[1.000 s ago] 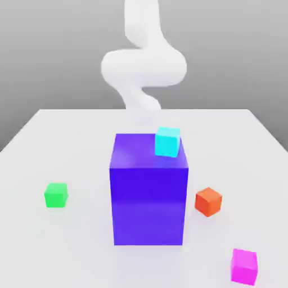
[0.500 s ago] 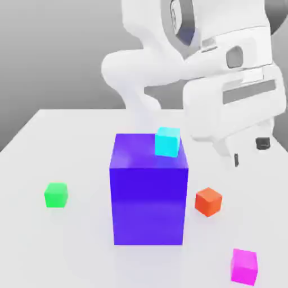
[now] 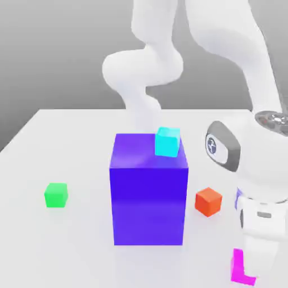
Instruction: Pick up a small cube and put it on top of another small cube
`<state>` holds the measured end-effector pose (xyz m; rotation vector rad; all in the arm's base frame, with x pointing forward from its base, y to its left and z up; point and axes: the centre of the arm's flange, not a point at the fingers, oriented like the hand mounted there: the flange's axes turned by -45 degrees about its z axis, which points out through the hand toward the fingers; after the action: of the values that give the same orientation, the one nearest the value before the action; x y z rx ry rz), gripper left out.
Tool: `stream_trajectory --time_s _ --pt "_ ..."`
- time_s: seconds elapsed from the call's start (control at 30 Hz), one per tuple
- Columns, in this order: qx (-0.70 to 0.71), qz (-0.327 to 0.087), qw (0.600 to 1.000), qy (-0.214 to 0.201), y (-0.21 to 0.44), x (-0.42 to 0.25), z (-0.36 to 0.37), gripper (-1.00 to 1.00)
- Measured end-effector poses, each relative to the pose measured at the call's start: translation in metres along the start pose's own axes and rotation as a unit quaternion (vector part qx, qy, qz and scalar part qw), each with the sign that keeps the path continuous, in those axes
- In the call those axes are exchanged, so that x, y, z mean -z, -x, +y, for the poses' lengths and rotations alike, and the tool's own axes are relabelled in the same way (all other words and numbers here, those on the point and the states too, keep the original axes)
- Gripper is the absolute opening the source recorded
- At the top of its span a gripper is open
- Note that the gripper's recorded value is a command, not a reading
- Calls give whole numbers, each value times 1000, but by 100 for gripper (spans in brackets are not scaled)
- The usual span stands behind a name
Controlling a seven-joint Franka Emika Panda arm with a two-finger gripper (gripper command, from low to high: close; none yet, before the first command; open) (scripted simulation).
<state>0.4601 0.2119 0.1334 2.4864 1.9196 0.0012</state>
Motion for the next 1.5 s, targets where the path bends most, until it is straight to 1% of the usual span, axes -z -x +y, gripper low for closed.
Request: stream_trajectory --time_s 0.23,0.4,0.53,0.63,0.8,0.93,1.03,1.13,1.23,1.3,1.37,1.5 --pt "0 -1 1000 -1 0 -1 0 -100" --pt "-9 0 1000 -2 4 54 3 -100" --pt "-107 6 994 -7 53 68 39 -100" --pt "-197 6 980 -5 119 85 66 -100" --pt "-348 10 937 -8 241 110 85 -100" --pt "-477 19 878 -19 350 122 75 -100" --pt "-566 23 823 -34 431 125 43 -100" --pt "-642 27 765 -53 496 121 -6 -100" --pt "-697 36 712 -76 534 110 -57 -100" --pt "-725 43 681 -91 548 101 -89 -100" --pt "-727 41 679 -90 548 98 -104 -100" --pt "-709 28 701 -68 538 99 -117 -100"
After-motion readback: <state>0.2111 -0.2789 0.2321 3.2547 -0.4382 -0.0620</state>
